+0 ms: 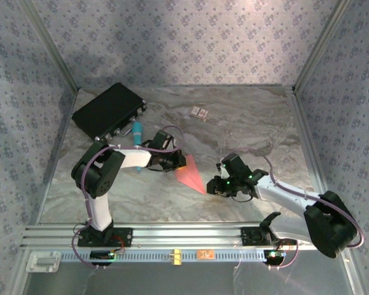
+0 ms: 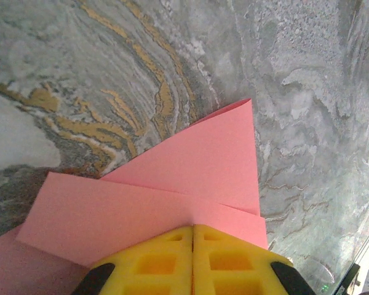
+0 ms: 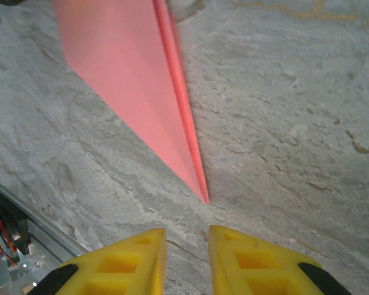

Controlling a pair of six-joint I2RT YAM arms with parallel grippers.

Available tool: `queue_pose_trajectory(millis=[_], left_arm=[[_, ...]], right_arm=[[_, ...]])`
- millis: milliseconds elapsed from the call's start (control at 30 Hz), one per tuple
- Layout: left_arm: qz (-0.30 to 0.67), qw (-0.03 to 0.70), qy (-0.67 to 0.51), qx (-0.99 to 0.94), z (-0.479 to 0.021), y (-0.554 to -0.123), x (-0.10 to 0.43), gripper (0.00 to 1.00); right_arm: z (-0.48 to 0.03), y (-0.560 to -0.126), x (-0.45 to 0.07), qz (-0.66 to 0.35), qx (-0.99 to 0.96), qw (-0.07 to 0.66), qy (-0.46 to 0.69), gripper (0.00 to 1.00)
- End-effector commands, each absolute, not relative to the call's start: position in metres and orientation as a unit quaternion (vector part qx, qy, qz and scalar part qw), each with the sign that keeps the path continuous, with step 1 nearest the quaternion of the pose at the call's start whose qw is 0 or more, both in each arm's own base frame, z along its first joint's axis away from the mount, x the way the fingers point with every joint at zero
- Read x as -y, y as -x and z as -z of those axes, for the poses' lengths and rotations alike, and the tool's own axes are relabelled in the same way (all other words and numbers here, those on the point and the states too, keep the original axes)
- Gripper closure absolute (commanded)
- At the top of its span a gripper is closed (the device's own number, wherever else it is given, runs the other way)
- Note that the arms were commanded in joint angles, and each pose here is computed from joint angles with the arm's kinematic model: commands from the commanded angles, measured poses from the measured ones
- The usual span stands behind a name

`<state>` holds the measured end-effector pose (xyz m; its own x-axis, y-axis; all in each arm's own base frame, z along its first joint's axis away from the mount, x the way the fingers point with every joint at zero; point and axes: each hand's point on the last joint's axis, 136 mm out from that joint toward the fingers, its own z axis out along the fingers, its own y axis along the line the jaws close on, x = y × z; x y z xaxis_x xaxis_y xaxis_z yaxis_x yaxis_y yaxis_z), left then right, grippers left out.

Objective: Fold a paper plane with a square sheet of paper (pick it up from the middle)
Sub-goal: Fourth fold the wing at the center of the table, then turn over the paper at the center of the table.

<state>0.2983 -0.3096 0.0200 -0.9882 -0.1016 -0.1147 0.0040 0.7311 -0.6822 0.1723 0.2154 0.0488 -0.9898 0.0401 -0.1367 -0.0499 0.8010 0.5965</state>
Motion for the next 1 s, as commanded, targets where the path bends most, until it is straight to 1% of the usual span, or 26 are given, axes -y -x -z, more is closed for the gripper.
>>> queue_pose_trajectory(millis=[0, 67, 167, 333, 433, 533, 667, 800, 967], left_arm=[[0.318, 0.055, 0.054, -0.945, 0.002, -0.287, 0.286, 0.92], [0.318, 0.054, 0.056, -0.945, 0.002, -0.286, 0.285, 0.92], [0.317, 0.052, 0.056, -0.945, 0.003, -0.285, 0.285, 0.92], [0.319, 0.054, 0.058, -0.944, 0.001, -0.286, 0.285, 0.92], [0.318, 0.054, 0.057, -0.945, 0.0, -0.286, 0.285, 0.92], [0.317, 0.053, 0.059, -0.945, 0.002, -0.286, 0.284, 0.92], [0.319, 0.053, 0.059, -0.944, 0.0, -0.287, 0.285, 0.92], [0.319, 0.052, 0.061, -0.945, 0.001, -0.288, 0.285, 0.92], [0.321, 0.049, 0.062, -0.944, 0.002, -0.288, 0.285, 0.92]], right_arm=[[-0.048, -0.172, -0.221, -0.328, -0.943, 0.057, -0.025, 0.75], [-0.051, -0.174, -0.226, -0.345, -0.936, 0.065, -0.031, 0.75], [-0.05, -0.177, -0.225, -0.344, -0.935, 0.071, -0.039, 0.74], [-0.051, -0.175, -0.226, -0.351, -0.933, 0.066, -0.042, 0.73], [-0.061, -0.179, -0.232, -0.392, -0.915, 0.076, -0.056, 0.69], [-0.063, -0.182, -0.228, -0.394, -0.912, 0.087, -0.069, 0.64], [-0.059, -0.179, -0.226, -0.382, -0.919, 0.074, -0.066, 0.64], [-0.058, -0.183, -0.231, -0.408, -0.906, 0.066, -0.089, 0.62], [-0.051, -0.183, -0.235, -0.397, -0.913, 0.049, -0.085, 0.62]])
